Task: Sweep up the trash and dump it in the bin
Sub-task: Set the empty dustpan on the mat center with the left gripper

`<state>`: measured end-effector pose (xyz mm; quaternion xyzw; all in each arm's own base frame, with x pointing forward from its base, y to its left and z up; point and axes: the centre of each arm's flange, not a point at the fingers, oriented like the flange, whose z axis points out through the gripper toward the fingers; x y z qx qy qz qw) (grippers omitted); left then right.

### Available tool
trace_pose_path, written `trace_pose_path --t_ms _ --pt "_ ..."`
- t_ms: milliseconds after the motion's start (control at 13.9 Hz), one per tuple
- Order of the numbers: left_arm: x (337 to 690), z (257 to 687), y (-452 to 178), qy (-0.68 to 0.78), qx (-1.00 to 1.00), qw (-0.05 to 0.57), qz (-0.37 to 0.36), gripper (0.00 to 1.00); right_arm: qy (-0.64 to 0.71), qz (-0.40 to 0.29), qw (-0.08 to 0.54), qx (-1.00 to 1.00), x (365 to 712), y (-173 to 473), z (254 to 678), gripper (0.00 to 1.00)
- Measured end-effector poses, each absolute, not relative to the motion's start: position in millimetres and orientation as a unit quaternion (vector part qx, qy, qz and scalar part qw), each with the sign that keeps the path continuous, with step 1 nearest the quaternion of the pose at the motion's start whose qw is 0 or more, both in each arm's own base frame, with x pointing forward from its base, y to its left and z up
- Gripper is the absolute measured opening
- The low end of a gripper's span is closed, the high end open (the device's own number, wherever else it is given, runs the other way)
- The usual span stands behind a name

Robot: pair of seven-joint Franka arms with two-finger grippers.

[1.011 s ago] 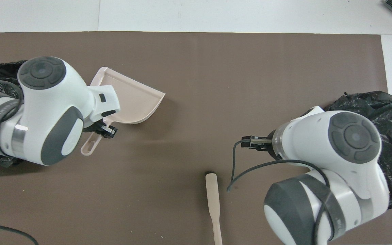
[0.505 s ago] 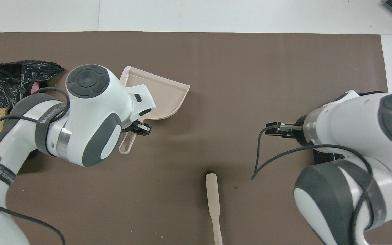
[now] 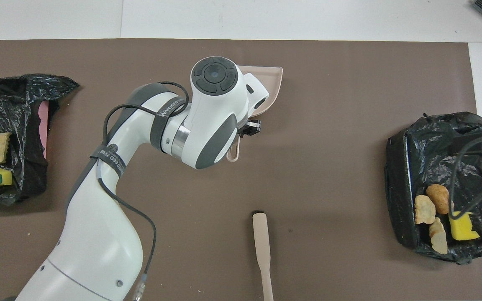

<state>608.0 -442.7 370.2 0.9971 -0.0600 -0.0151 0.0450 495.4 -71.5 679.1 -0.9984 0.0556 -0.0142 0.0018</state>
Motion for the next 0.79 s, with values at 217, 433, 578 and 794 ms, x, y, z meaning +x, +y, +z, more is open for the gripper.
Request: trace_pose_path --t_ms 217,433,578,794 --pt "609.7 362.8 -448.9 -0.047 0.998 0.044 -0.017 0.33 0.041 -0.002 0.005 -0.999 485.3 -68.4 688.5 1.00" --pt "600.9 365.3 -460.4 -0.034 0.998 0.040 -0.018 0.33 0.018 0.003 0.006 -1.000 487.5 -46.9 686.7 1.00" --pt "597.1 365.4 -464.7 -0.027 0.999 0.039 -0.020 0.33 0.016 0.005 0.000 -1.000 490.1 -45.7 684.6 1.00" --pt "593.0 362.7 -468.2 -0.027 0.999 0.036 -0.023 0.33 0.014 0.004 -0.004 -1.000 493.4 -40.1 685.8 1.00"
